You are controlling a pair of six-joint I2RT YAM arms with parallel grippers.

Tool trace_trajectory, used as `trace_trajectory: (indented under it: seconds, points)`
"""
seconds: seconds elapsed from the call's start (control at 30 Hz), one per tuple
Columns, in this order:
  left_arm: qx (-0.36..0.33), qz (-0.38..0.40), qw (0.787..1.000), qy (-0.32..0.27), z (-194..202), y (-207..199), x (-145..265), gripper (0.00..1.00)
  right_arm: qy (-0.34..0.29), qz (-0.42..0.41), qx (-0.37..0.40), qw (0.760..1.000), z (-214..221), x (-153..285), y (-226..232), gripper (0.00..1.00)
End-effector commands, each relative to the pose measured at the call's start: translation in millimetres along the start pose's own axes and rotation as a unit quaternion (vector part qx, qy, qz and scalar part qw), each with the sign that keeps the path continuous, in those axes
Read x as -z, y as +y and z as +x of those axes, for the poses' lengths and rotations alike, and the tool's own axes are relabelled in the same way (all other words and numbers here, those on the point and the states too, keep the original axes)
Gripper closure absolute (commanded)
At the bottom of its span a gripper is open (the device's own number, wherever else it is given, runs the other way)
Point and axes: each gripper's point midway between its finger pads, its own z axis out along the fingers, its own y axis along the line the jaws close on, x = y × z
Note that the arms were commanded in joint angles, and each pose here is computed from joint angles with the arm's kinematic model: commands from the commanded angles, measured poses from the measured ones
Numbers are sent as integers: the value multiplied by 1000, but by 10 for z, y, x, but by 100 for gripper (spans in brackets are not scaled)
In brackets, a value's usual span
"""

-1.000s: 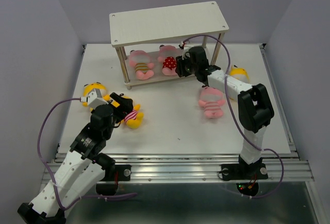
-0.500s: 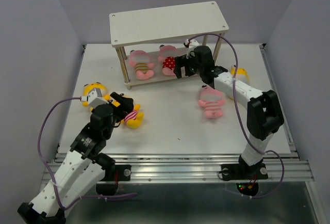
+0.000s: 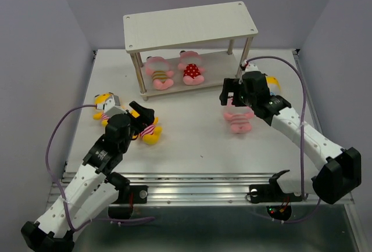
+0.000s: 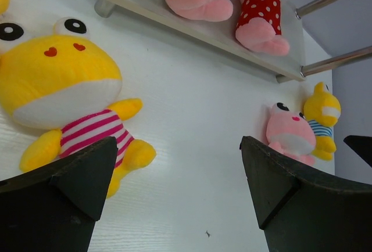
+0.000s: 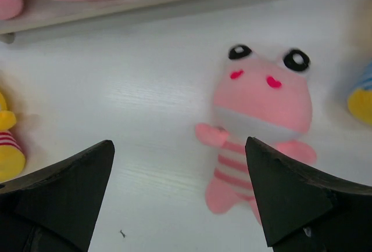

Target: Place and organize the stuffed toys onto the shelf

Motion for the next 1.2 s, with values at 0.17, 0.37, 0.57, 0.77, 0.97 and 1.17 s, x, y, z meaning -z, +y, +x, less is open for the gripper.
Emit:
trace_trajectory:
  seconds: [0.17, 0.37, 0.57, 0.77, 0.97, 1.17]
  points:
    - [-12, 34, 999, -8, -44, -148, -32, 1, 116, 159, -104, 975, 942, 590, -768, 0]
    - [-11, 39, 999, -9, -56, -156, 0, 1, 119, 177, -125, 969, 1055, 519, -955, 2]
    - [-6, 39, 999, -14, -82, -148, 35, 1, 133, 142, -140, 971, 1154, 404, -946, 22]
    - [-7, 37, 999, -11, -72, -142, 35, 1, 148, 128, -146, 970, 1306, 348, -957, 22]
    - [-6, 35, 999, -9, -52, -124, 26, 1, 134, 111, -145, 974, 1269, 267, -936, 36]
    - [-4, 36, 999, -13, -74, -126, 49, 1, 138, 111, -150, 973, 1320, 199, -959, 48]
